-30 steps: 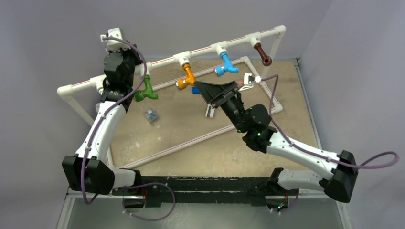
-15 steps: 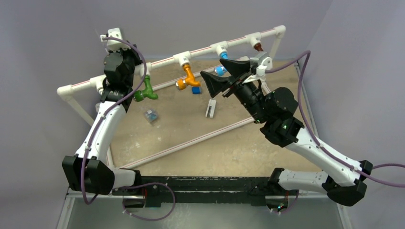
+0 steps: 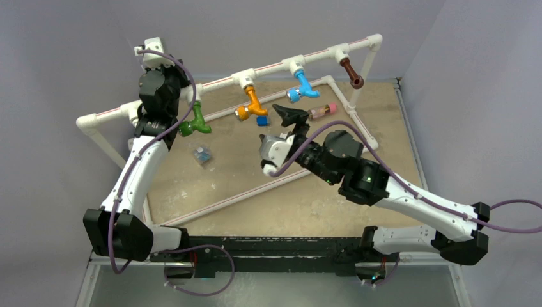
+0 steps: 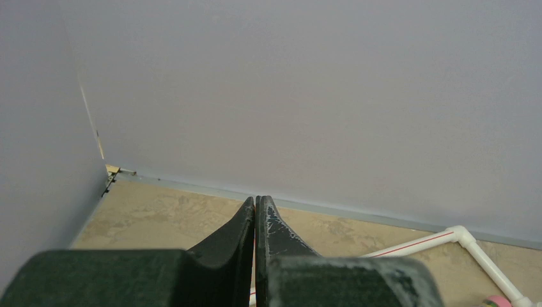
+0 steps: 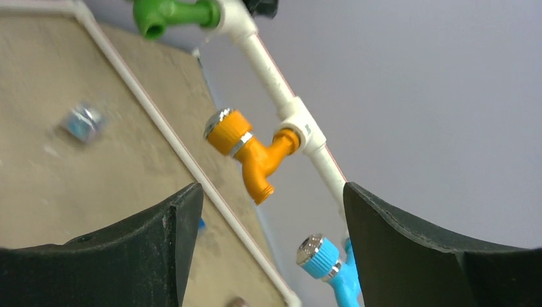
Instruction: Install the water faucets
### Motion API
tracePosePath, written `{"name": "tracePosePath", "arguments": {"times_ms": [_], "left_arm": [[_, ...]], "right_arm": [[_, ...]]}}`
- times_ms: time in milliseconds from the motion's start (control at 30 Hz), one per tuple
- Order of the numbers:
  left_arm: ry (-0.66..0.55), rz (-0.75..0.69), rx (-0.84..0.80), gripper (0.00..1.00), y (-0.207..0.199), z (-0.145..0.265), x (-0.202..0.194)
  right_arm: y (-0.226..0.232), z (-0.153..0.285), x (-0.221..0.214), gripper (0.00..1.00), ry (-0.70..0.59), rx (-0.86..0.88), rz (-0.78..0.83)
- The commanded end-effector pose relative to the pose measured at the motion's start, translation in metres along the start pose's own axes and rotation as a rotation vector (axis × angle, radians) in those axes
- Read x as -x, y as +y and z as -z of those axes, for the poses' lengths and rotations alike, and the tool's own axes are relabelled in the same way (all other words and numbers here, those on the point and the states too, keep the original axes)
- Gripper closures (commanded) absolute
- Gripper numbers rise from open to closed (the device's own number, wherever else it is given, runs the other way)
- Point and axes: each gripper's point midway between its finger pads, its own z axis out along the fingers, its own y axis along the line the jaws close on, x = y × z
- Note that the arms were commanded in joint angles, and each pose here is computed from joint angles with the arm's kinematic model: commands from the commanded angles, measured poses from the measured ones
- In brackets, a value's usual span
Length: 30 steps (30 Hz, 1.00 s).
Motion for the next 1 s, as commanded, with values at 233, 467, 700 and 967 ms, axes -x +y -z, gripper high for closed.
{"name": "tracePosePath", "arguments": {"times_ms": [233,467,700,967], "left_arm": [[0.38,-0.078,0.039,1.0,0.02,0.013,-0.125],[0.381,-0.075,0.036,1.0,0.02,0.013,-0.125],[0.383,-0.076,0.036,1.0,0.02,0.013,-0.125],[0.384,-0.073,0.032,1.0,0.019,0.013,-0.125]], "right_arm": [[-0.016,-0.001,-0.044,0.18,0.267,-0.203,0.719],[-0.023,-0.014,-0.034,0.18,0.253,-0.318,0.809],[-0.012,-0.042,-0.029,0.18,0.218,-0.316,0.818],[-0.012,-0.068,-0.032,0.2,0.221,-0.318,0.8]]}}
